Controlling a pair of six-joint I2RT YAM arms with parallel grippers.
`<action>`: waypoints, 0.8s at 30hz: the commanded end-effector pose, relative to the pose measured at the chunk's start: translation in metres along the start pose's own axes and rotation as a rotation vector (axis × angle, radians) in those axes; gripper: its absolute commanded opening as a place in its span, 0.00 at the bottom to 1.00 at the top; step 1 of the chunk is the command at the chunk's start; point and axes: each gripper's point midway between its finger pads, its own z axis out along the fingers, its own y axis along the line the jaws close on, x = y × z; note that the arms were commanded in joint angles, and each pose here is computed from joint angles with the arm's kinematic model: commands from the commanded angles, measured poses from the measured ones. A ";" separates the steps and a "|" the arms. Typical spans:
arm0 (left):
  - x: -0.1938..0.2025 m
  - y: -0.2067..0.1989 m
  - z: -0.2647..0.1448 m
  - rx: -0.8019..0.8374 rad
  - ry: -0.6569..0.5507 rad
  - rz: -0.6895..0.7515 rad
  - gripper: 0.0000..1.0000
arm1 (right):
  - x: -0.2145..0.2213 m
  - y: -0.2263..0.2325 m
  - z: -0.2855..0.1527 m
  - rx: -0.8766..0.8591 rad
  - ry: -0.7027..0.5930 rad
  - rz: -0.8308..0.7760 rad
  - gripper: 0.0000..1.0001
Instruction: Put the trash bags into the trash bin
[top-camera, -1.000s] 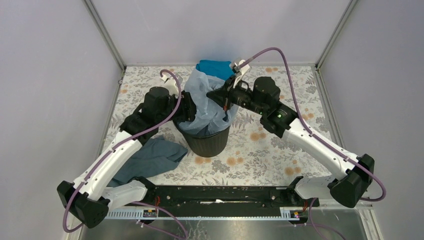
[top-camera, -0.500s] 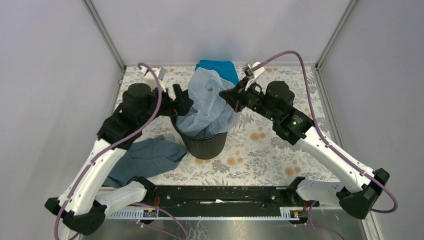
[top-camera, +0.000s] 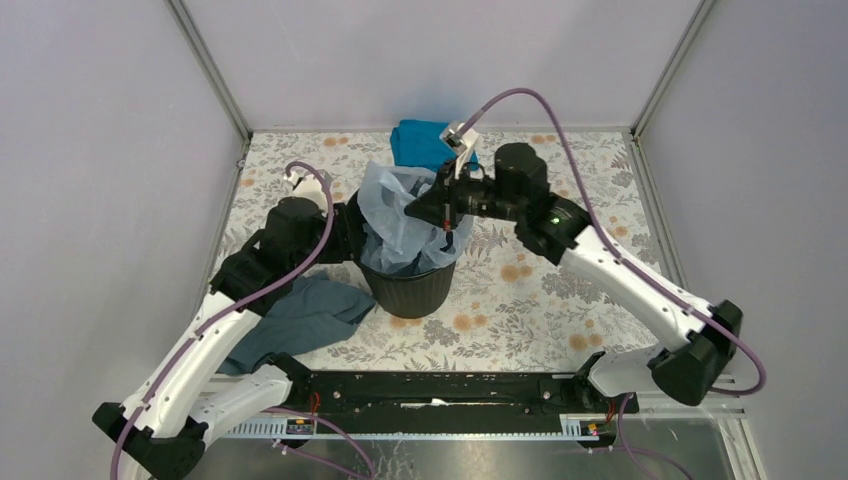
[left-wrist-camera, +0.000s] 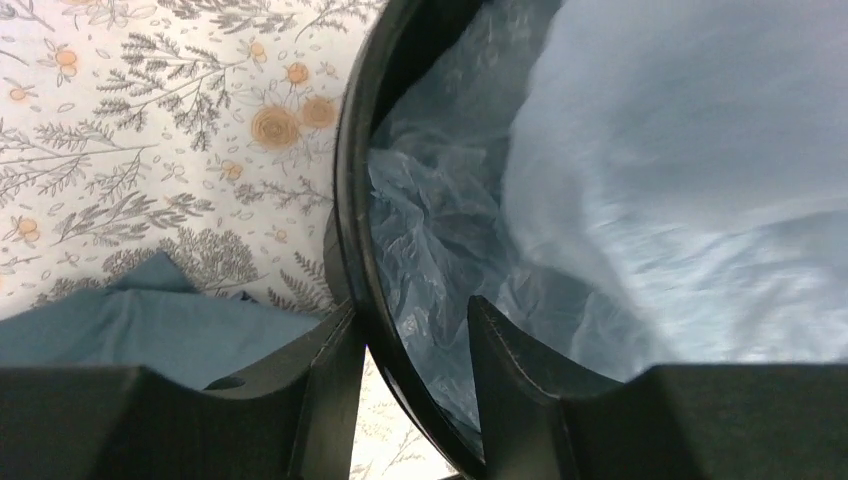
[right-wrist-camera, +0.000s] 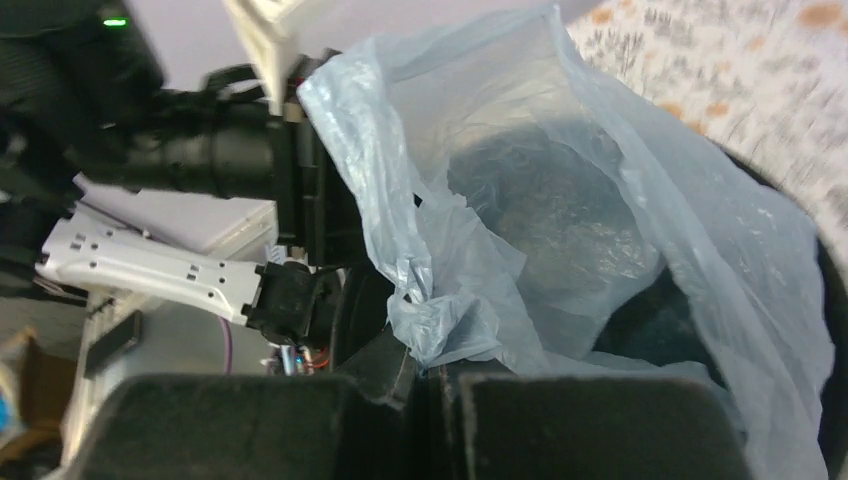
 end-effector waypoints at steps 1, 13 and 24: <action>-0.024 -0.033 0.013 0.136 -0.081 -0.073 0.41 | 0.025 -0.023 0.024 0.091 0.007 0.304 0.00; -0.045 -0.071 0.053 0.264 -0.102 -0.112 0.32 | 0.012 -0.085 -0.015 0.469 -0.074 0.242 0.00; -0.069 -0.075 -0.036 0.319 -0.149 0.034 0.92 | 0.019 -0.055 -0.018 0.297 -0.041 0.134 0.00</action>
